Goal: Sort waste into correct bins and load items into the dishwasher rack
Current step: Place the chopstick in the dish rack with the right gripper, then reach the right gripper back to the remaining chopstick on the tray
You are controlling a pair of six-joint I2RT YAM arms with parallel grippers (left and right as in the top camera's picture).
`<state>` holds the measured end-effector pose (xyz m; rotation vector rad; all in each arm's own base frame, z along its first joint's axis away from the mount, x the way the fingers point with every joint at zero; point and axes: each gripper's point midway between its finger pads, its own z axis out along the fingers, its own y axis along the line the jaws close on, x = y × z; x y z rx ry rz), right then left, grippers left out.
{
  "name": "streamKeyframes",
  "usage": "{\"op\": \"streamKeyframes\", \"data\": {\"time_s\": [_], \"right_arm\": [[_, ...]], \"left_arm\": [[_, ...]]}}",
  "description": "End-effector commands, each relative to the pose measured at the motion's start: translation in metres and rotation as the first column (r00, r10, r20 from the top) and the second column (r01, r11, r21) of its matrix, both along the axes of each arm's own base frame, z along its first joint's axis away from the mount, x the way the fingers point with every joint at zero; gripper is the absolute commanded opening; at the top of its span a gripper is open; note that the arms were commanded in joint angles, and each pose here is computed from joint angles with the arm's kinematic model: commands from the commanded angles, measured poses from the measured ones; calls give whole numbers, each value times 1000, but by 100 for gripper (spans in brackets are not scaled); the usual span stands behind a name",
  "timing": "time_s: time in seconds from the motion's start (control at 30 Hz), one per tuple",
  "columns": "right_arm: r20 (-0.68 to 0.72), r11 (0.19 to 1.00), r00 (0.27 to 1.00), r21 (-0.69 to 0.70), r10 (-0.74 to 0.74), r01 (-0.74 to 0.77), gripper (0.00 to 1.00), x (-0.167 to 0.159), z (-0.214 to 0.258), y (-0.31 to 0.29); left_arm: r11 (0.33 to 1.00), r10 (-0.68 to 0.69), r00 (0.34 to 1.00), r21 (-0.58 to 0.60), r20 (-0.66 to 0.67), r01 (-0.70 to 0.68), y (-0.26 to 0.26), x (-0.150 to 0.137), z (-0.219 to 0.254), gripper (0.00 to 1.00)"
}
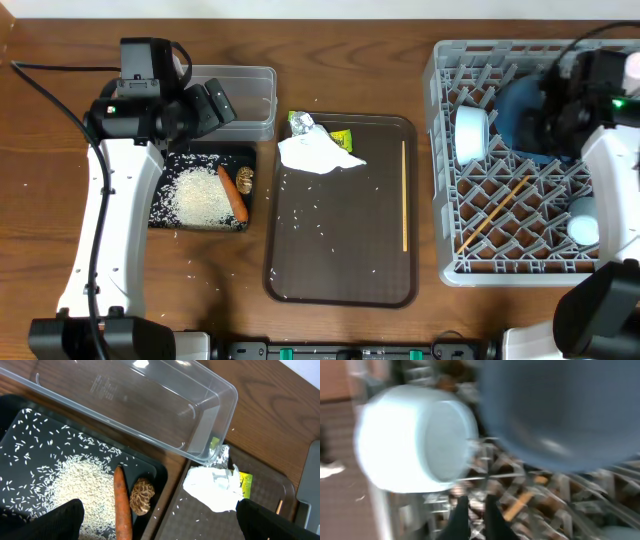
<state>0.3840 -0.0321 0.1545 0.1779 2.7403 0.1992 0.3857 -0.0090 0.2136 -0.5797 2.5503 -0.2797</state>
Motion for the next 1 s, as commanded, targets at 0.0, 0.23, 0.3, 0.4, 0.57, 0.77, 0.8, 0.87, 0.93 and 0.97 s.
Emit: {"op": "streamKeyframes", "data": {"time_s": [0.0, 0.23, 0.3, 0.4, 0.57, 0.77, 0.8, 0.87, 0.93, 0.97], "right_arm": [[54, 961, 970, 138, 236, -241, 21, -2, 12, 76], [-94, 935, 931, 81, 352, -346, 49, -39, -25, 172], [-162, 959, 945, 41, 284, -281, 50, -49, -48, 184], [-250, 984, 953, -8, 169, -177, 50, -63, -83, 192], [-307, 997, 951, -54, 43, -62, 51, -64, -130, 197], [-345, 988, 939, -145, -6, -47, 51, -62, -161, 179], [-352, 988, 936, -149, -10, -46, 50, -62, -164, 178], [-355, 987, 935, -155, -7, -51, 49, -62, -167, 177], [-354, 985, 935, -161, 6, -67, 44, -61, -167, 176], [-355, 985, 935, -162, 5, -67, 33, -62, -167, 175]], "left_arm": [[1000, -3, 1000, 15, 6, 3, 3, 0, 2, 98], [1000, -3, 1000, 15, 6, 3, 3, 0, 2, 98], [1000, -3, 1000, 15, 6, 3, 3, 0, 2, 98], [1000, -3, 1000, 15, 6, 3, 3, 0, 2, 98], [1000, -3, 1000, 15, 6, 3, 3, 0, 2, 98], [1000, -3, 1000, 15, 6, 3, 3, 0, 2, 98], [1000, -3, 1000, 15, 6, 3, 3, 0, 2, 98], [1000, -3, 1000, 15, 6, 3, 3, 0, 2, 98], [1000, -3, 1000, 15, 6, 3, 3, 0, 2, 98], [1000, -3, 1000, 15, 6, 3, 3, 0, 2, 98]]}}
